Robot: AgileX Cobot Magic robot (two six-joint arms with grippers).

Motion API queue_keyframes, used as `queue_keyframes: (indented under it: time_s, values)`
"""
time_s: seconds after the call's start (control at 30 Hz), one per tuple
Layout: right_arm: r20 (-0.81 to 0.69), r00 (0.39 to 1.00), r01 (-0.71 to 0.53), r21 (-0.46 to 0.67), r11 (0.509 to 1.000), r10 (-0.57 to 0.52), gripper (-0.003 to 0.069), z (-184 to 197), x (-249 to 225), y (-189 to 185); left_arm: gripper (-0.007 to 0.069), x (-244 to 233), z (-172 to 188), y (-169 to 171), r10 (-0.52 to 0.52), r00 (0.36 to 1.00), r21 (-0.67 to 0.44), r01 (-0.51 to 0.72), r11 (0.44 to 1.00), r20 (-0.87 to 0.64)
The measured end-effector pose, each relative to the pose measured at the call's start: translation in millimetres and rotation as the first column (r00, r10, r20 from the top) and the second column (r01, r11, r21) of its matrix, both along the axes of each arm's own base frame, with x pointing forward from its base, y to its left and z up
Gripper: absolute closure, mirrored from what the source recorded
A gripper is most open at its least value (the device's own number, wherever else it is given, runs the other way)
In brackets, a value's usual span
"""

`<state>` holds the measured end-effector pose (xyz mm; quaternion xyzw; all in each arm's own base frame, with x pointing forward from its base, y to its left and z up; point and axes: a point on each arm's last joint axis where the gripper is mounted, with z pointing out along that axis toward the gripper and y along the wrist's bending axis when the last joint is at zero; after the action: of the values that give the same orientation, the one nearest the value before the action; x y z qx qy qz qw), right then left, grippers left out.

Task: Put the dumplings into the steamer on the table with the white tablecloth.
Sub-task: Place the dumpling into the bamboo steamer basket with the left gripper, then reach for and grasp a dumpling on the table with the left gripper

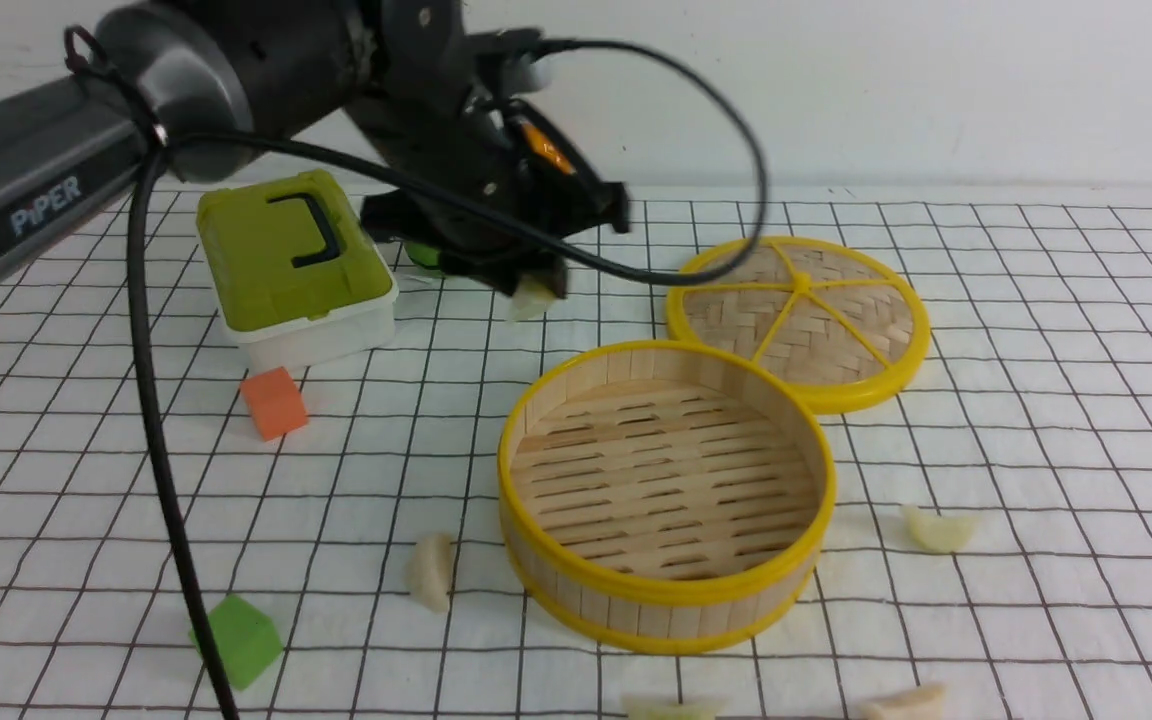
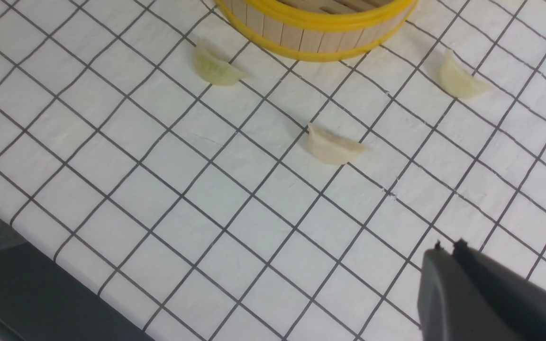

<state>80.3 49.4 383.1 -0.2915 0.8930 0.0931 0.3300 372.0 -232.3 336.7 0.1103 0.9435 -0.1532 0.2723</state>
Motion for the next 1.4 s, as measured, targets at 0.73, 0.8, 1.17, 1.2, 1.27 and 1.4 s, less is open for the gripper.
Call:
queue_keyframes:
  time_s: [0.73,0.8,1.17,1.2,1.27,1.4]
  values:
    - [-0.127,0.992,-0.012,-0.028,1.000,0.008,0.0622,-38.1,2.4,4.7,0.0412,17.8,-144.4,-87.3,-0.042,0.996,0.037,0.045,0.998,-0.080]
    - [-0.127,0.992,-0.012,-0.028,1.000,0.008,0.0621,-38.4,2.5,4.8,0.0381,17.9,-145.3,-87.3,-0.042,0.996,0.039,0.045,0.998,-0.081]
    - [-0.044,0.999,-0.002,0.022,1.000,0.003,0.0617,-33.2,9.0,8.1,0.0173,11.9,-120.0,-78.6,-0.041,0.990,0.127,0.058,0.990,-0.132]
    - [-0.038,0.999,-0.002,0.025,1.000,0.003,0.0617,-33.0,9.4,8.3,0.0170,11.4,-110.8,-77.1,-0.044,0.992,0.133,0.060,0.989,-0.119]
    - [-0.024,1.000,0.000,0.033,0.999,0.001,0.0617,-32.1,10.5,8.8,0.0167,4.5,-69.3,-67.9,-0.060,0.996,0.145,0.068,0.987,-0.062]
    - [-0.003,1.000,0.001,0.045,0.999,-0.001,0.0615,-30.7,12.0,9.5,0.0168,-15.9,-0.4,-41.1,-0.067,0.996,0.184,0.054,0.981,0.064]
